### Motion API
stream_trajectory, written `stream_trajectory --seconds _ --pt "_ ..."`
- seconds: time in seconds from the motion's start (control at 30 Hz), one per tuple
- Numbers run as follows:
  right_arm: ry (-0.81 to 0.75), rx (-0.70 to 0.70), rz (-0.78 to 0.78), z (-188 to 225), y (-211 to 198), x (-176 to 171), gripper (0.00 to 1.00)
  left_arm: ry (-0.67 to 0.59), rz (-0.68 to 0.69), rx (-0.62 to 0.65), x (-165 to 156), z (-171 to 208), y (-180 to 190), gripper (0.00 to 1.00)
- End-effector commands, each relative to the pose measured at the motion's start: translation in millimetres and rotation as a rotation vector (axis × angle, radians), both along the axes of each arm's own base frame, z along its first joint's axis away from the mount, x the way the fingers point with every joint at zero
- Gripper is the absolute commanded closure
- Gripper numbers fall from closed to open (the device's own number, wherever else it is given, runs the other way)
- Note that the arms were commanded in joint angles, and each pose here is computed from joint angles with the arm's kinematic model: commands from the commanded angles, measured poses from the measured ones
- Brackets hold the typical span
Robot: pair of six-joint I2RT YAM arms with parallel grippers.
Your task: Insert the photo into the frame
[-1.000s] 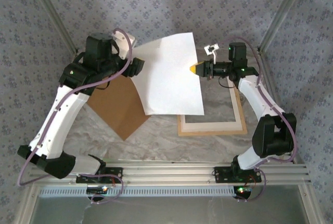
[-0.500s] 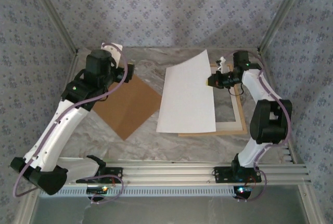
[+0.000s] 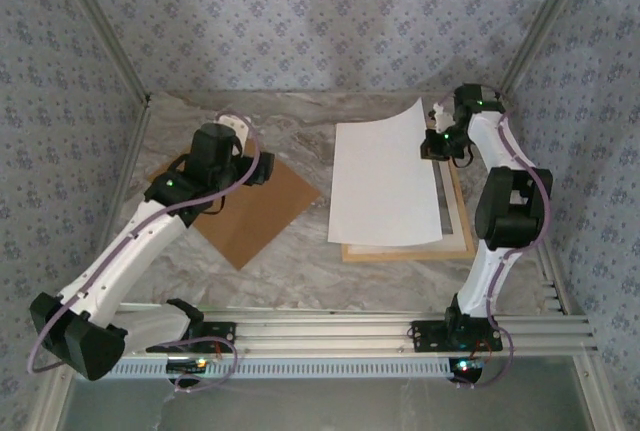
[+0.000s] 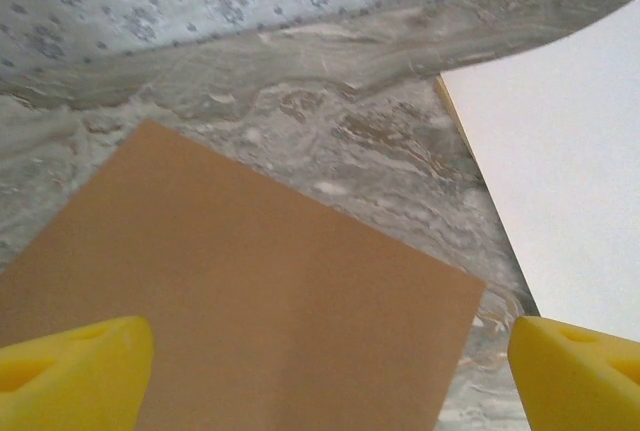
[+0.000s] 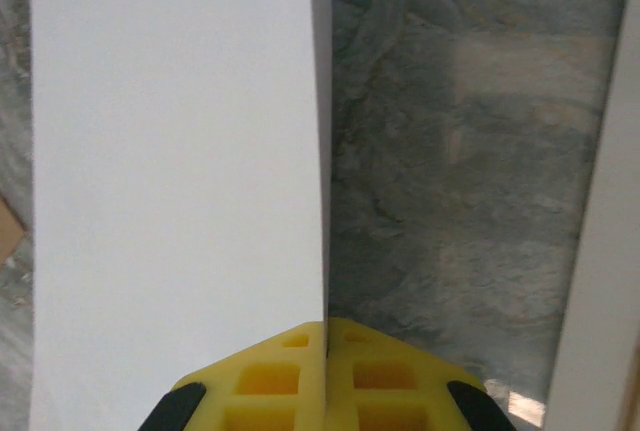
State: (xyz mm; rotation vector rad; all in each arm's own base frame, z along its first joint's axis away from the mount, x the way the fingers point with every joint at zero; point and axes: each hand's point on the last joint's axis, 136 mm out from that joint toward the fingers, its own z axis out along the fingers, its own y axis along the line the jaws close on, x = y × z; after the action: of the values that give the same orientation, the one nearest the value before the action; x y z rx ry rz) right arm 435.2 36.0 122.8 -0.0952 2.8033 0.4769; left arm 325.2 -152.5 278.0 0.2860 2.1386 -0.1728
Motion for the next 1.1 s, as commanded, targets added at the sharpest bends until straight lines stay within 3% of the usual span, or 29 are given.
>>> stream_trajectory --seconds 0.0,0.67,1.07 --pt "0.049 -0.079 0.009 -6.6 -15.1 -1.4 1.00 -0.055 -0.023 -0.093 -0.2 18.2 -11.5 0.09" --pt "0.094 -0.159 0.114 -17.5 -23.2 0.7 1.00 -0.039 -0.016 -0.068 1.9 3.3 -11.5 0.08" --pt "0.083 -0.134 0.052 -22.4 -26.3 13.4 1.00 -0.033 -0.013 -0.065 3.0 -0.3 -11.9 0.08"
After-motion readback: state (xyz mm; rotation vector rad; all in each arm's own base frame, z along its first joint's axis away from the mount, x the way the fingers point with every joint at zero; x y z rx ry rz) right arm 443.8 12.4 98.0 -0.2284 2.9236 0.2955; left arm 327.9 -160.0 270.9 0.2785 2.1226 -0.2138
